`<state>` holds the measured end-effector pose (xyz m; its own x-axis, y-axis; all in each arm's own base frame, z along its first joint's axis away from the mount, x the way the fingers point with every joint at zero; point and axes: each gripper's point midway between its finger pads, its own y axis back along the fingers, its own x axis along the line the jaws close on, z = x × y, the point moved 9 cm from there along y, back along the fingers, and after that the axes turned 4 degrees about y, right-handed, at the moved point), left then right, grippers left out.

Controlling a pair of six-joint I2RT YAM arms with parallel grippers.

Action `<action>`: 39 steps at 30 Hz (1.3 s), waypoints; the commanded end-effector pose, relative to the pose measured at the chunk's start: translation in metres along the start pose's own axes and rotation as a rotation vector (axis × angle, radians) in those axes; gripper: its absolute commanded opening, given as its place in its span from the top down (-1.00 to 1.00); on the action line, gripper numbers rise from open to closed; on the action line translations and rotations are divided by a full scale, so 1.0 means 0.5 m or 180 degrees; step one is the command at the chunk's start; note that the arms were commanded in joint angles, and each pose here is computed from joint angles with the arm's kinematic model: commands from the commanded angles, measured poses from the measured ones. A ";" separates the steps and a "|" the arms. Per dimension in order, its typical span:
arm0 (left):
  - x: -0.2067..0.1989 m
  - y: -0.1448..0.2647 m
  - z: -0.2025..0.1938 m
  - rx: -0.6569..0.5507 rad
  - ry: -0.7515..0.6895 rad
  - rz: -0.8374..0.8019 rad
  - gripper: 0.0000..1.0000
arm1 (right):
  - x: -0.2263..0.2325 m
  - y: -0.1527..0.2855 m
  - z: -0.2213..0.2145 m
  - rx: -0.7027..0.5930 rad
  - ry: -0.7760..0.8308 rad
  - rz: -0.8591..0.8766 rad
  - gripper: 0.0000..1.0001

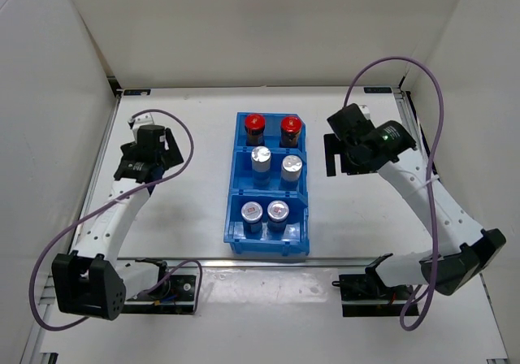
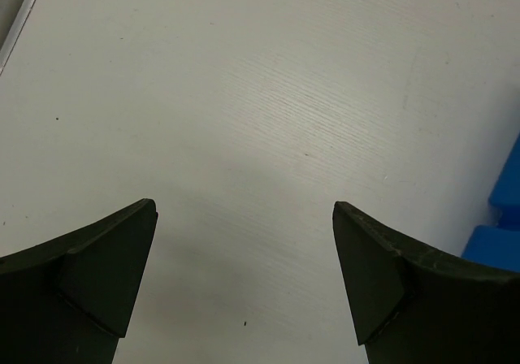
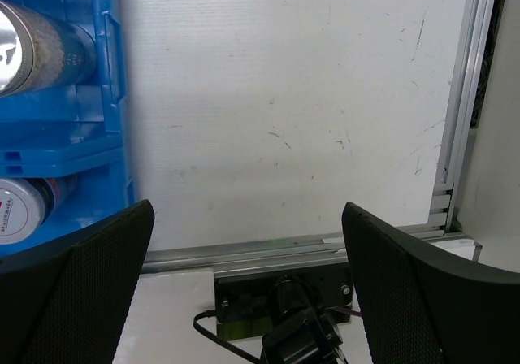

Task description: Organize the condiment bottles

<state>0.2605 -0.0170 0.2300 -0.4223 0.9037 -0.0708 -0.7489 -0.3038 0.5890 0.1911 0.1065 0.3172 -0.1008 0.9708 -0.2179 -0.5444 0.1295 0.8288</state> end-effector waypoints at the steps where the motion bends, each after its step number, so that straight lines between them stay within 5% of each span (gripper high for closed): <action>1: -0.002 0.014 0.031 -0.0113 0.0360 -0.0021 -1.00 | -0.010 0.008 -0.009 -0.0060 -0.0058 -0.0014 -0.99; 9: -0.020 0.049 0.072 -0.0766 0.1029 -0.0934 -1.00 | -0.035 0.041 -0.039 -0.0196 0.0046 0.0127 -0.99; 12: -0.019 0.031 0.029 -0.0372 0.1350 -0.0753 -1.00 | -0.027 0.037 -0.053 -0.0134 0.0027 0.0292 -0.99; 17: 0.001 0.033 0.042 -0.0561 0.0475 -0.0700 -1.00 | -0.021 0.036 -0.062 -0.0026 0.0015 0.0387 -0.99; 25: 0.018 -0.034 -0.021 -0.0850 0.0537 -0.0558 -1.00 | -0.013 0.018 -0.027 -0.0022 0.0199 0.0214 -0.99; 30: 0.021 -0.064 -0.080 -0.1461 0.0394 -0.0786 -1.00 | -0.013 0.010 0.009 -0.0077 0.0315 0.0014 -0.99; 39: 0.031 -0.134 -0.133 -0.1289 -0.0170 -0.0884 -1.00 | 0.043 -0.041 0.051 0.0229 0.0418 0.0198 -0.99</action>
<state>0.2577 -0.0022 0.1240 -0.2454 0.9563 -0.1591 -0.9361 -0.1910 0.2953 0.2172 0.1231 0.3041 -0.2200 0.9373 -0.2702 -0.4815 0.1366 0.8657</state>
